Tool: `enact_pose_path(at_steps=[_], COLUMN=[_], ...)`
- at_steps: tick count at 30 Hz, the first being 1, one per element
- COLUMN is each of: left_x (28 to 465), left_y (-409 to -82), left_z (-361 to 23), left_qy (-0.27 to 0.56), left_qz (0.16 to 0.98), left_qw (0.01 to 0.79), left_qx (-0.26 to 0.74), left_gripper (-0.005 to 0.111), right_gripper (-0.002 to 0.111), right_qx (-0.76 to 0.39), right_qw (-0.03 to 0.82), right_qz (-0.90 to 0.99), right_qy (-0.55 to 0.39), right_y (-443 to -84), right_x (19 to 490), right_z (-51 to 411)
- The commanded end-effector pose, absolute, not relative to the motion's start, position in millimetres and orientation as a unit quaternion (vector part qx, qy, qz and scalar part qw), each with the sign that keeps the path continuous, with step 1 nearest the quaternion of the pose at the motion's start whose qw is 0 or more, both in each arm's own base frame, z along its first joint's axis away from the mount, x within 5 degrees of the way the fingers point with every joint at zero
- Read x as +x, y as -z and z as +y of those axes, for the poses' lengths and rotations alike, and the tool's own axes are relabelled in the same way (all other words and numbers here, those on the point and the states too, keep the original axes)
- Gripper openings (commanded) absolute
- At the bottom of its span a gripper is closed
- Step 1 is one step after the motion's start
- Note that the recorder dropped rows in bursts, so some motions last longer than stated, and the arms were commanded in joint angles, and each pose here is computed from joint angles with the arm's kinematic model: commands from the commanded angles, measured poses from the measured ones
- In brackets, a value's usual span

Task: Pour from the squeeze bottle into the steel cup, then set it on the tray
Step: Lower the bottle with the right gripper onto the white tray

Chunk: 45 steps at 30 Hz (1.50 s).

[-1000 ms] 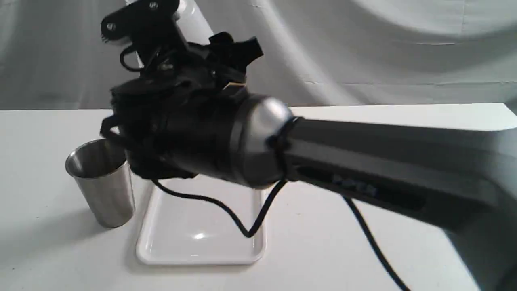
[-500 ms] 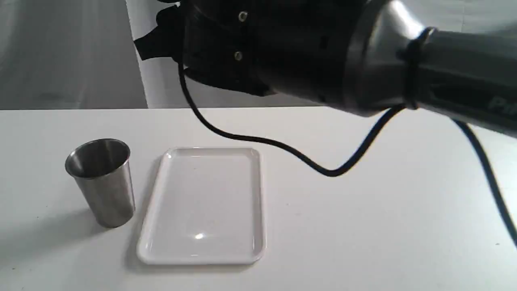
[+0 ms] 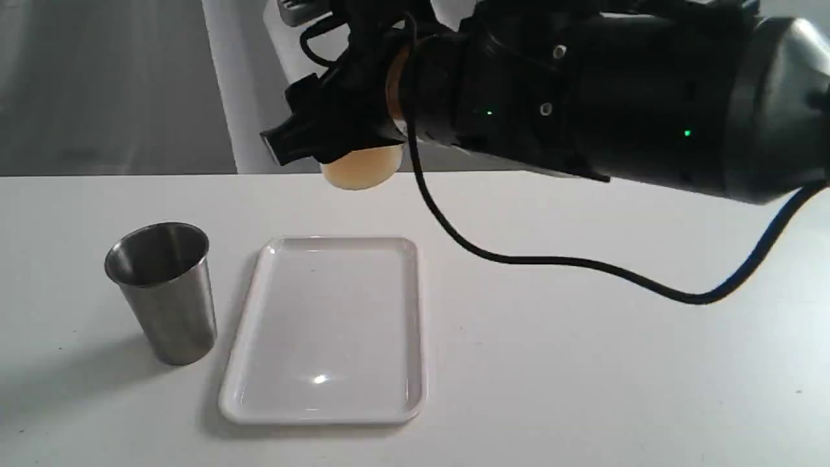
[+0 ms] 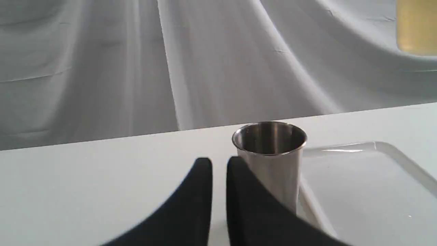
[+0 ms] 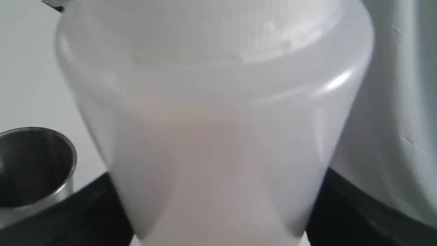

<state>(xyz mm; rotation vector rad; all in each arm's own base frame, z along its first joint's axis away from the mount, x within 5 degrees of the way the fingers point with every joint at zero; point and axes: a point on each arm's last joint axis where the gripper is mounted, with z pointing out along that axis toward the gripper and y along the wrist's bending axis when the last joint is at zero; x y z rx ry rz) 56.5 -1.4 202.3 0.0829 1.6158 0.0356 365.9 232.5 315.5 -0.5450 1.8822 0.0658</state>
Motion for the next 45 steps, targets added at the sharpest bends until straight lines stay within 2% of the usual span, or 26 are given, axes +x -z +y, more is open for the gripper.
enact_pose_path(at_steps=[1, 14, 29, 36, 45], left_x=[56.4, 56.4, 56.4, 56.4, 56.4], left_y=[-201.2, -201.2, -201.2, -201.2, -201.2], left_z=[-1.7, -1.7, -1.7, -1.7, -1.7], left_qy=[-0.015, -0.014, -0.015, -0.014, -0.015], left_qz=[0.722, 0.722, 0.722, 0.722, 0.722], left_qw=[0.691, 0.691, 0.691, 0.691, 0.691], left_qx=[0.039, 0.038, 0.039, 0.038, 0.039], left_gripper=[0.008, 0.008, 0.008, 0.008, 0.008], right_gripper=[0.055, 0.055, 0.053, 0.053, 0.053], right_qx=[-0.256, -0.318, -0.265, -0.199, -0.208], right_qw=[0.567, 0.567, 0.560, 0.577, 0.595], right_qz=[0.781, 0.752, 0.773, 0.776, 0.762], right_qy=[-0.052, -0.105, -0.132, -0.160, -0.148], right_y=[-316.9, -273.6, -229.5, -227.0, -207.5], right_x=[365.5, 371.0, 394.8, 400.9, 393.0], right_z=[226.6, 228.4, 226.0, 220.0, 214.6])
